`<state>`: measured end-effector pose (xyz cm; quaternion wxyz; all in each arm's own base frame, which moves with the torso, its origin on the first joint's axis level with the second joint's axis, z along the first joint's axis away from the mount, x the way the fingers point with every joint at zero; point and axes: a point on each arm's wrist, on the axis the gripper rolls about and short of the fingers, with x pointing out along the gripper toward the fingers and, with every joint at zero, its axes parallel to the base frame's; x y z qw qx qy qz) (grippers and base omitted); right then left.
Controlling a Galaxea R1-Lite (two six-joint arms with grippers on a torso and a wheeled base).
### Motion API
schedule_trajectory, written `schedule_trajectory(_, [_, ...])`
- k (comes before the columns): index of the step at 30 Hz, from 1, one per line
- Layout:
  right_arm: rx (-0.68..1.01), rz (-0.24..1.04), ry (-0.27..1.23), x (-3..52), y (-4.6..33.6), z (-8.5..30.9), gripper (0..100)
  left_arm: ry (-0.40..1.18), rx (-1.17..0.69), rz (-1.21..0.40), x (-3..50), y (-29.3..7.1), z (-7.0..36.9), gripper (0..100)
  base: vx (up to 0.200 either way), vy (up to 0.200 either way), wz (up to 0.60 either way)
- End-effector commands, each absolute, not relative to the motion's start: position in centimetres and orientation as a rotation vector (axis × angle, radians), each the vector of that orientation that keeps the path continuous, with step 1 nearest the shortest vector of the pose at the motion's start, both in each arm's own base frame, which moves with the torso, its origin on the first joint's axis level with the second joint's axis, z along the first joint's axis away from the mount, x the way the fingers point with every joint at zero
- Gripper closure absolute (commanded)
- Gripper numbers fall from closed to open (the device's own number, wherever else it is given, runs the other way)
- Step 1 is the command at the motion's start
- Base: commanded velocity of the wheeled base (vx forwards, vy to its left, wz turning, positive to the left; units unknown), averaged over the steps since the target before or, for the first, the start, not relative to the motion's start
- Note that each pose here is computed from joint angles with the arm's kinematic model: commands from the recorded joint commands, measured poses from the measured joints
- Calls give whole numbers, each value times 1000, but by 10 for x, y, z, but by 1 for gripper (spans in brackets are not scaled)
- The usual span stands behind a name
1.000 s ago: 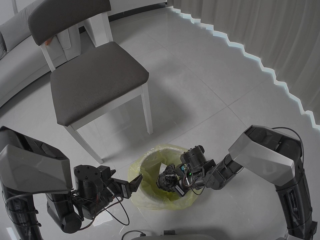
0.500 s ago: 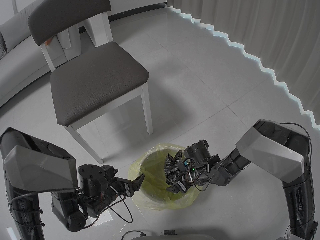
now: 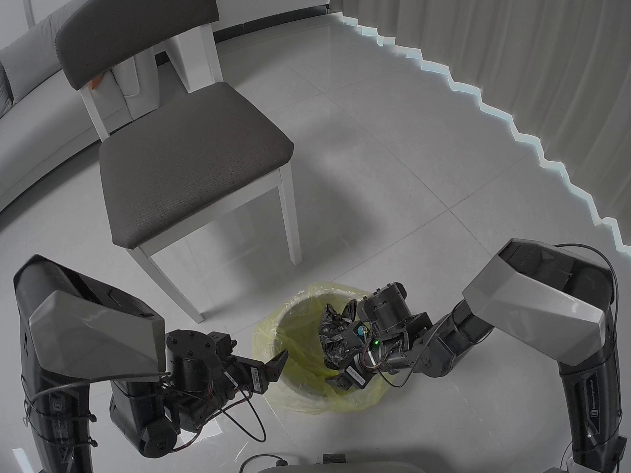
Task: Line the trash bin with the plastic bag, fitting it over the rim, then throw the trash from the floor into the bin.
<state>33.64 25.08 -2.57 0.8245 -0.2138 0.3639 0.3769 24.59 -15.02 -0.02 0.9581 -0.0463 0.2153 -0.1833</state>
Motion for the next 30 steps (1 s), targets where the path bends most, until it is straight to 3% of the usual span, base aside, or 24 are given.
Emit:
schedule_trajectory(1, [-711, 648, 640, 337, 257, -40, 0, 424, -95, -378, 247, -152, -1, 0, 0, 0, 0])
schedule_trajectory(6, [-679, 704, 611, 333, 260, -35, 0, 426, -94, -382, 246, -154, -1, 0, 0, 0, 0])
schedule_trajectory(9, [-429, 830, 697, 325, 265, -21, 0, 427, -93, -383, 245, -154, -1, 0, 0, 0, 0])
schedule_trajectory(12, [-398, 834, 753, 318, 263, -14, 0, 423, -94, -387, 246, -155, 0, 0, 0, 0, 0])
schedule_trajectory(15, [-153, 989, 827, 309, 268, 4, 0, 422, -94, -387, 246, -155, 0, 0, 0, 0, 0])
schedule_trajectory(18, [-74, 961, 834, 308, 272, 13, 0, 422, -94, -387, 245, -154, 0, 0, 0, 0, 0])
schedule_trajectory(21, [-170, 943, 833, 305, 271, 6, 0, 422, -94, -390, 245, -155, 0, 0, 0, 0, 0])
schedule_trajectory(24, [-602, 696, 721, 323, 255, -20, 0, 423, -93, -388, 245, -155, 0, 0, 0, 0, 0])
schedule_trajectory(25, [-625, 651, 706, 325, 254, -21, 0, 425, -92, -390, 244, -155, 0, 0, 0, 0, 0])
schedule_trajectory(27, [-553, 691, 697, 322, 257, -19, 0, 425, -92, -391, 244, -156, 0, 0, 0, 0, 0])
schedule_trajectory(28, [-350, 837, 741, 308, 269, -8, 0, 425, -92, -395, 243, -157, 0, 0, 0, 0, 0])
schedule_trajectory(30, [-131, 934, 792, 296, 278, 19, 0, 426, -93, -392, 242, -156, 0, 0, 0, 0, 0])
